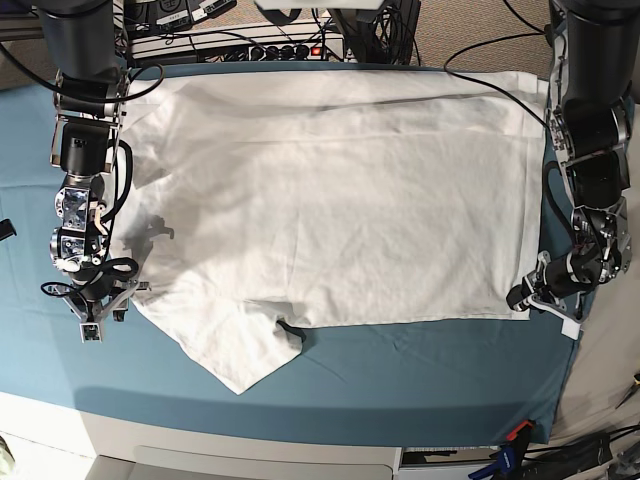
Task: Fold the T-shirt properly
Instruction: 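Reach both grippers down to the hem corners of the shirt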
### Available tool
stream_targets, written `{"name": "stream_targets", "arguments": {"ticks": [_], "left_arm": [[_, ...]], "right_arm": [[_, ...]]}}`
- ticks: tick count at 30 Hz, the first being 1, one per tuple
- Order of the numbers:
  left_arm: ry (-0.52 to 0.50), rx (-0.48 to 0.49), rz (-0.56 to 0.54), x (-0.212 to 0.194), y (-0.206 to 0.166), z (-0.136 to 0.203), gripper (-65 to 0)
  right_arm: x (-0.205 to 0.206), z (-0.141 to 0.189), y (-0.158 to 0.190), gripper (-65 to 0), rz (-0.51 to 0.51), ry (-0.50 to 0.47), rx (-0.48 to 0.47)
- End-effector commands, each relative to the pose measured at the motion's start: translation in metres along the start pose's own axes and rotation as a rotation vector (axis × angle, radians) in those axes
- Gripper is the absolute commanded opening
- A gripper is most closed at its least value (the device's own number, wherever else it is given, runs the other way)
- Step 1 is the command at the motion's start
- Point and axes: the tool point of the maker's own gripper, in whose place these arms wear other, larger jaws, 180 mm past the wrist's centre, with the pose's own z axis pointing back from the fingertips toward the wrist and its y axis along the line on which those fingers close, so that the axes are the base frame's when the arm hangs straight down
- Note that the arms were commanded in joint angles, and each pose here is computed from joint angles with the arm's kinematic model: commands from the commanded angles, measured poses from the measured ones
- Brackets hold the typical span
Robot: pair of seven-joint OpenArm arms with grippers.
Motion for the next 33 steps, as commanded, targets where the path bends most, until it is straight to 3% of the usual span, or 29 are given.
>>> {"name": "stream_targets", "arguments": {"ticks": [1,8,15,20,28,33], "left_arm": [[-0.071,-0.017,-0.024,0.030,-0.008,0.008,-65.0],[-0.078,-0.018,-0.024,0.032,-0.009,0.008,-65.0],[-0.079,-0.019,-0.024,0.032,-0.009,0.008,-65.0],[-0.081,-0.022,-0.022,0.032,-0.010,0.008,-65.0],[-0.087,-0.021,-0.022,0.033,-0.009,0.008,-65.0],[-0.088,-0.021,-0.022,0.033,-0.009,0.008,-65.0]], "right_arm": [[0.027,0.002,-0.016,-44.1,-0.012,-0.062,-0.032],[0.027,0.005,-0.031,-44.1,-0.122,-0.065,-0.050],[0.025,0.012,-0.061,-43.8,-0.357,-0.084,-0.060],[-0.013,-0.002,-0.051,-33.3,-0.471,0.001,-0.021],[-0.014,-0.007,-0.017,-33.3,-0.600,-0.003,0.110],[-0.014,-0.010,-0.001,-33.3,-0.609,0.014,0.142]]}}
